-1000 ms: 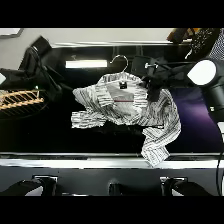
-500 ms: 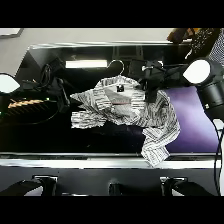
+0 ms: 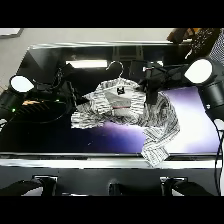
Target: Fold the clothes and pants, and hang the long-sleeved shirts on hangers.
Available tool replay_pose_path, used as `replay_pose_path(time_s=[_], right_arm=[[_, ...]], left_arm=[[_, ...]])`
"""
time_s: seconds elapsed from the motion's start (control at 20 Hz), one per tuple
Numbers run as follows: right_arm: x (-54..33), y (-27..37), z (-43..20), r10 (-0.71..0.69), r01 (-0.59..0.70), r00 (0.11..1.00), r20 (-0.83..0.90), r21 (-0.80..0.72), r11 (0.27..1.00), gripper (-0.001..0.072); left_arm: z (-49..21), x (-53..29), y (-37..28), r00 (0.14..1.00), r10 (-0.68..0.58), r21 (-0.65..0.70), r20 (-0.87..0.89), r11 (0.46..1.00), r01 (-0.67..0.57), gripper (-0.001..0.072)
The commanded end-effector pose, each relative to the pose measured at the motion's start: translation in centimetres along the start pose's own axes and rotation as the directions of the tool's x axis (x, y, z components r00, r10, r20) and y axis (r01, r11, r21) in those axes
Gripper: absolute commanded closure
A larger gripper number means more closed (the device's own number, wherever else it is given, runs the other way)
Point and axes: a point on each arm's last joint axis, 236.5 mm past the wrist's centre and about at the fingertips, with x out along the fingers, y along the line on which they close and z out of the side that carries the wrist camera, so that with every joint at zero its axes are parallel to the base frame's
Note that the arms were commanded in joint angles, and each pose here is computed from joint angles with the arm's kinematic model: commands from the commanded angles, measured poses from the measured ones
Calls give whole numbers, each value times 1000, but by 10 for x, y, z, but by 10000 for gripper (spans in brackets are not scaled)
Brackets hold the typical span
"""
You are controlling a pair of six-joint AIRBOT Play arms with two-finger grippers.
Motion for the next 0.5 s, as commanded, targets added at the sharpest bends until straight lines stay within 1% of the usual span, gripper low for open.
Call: replay_pose_path(time_s=[0.0, 0.05, 0.1, 0.15, 0.25, 0.45], right_arm=[[-6, -2, 6, -20, 17, 1000, 18, 122, 992, 658], [-11, -7, 8, -46, 42, 999, 21, 172, 984, 577], [-20, -13, 7, -86, 81, 996, 11, 209, 975, 452], [-29, -19, 5, -126, 125, 992, -8, 223, 967, 394], [-55, -28, -7, -206, 219, 975, -81, 233, 947, 385], [-114, -37, -30, -347, 395, 913, -216, 249, 884, 376]], left_arm=[[4, 0, 2, 1000, 11, 16, 11, 1000, -12, 676], [6, -2, 3, 1000, 21, 38, 16, 999, -22, 676], [9, -5, 6, 999, 41, 56, 26, 998, -42, 676], [14, -9, 11, 997, 71, 64, 41, 995, -73, 677], [26, -19, 19, 989, 131, 76, 75, 988, -137, 677], [43, -40, 12, 980, 163, 107, 113, 979, -175, 677]])
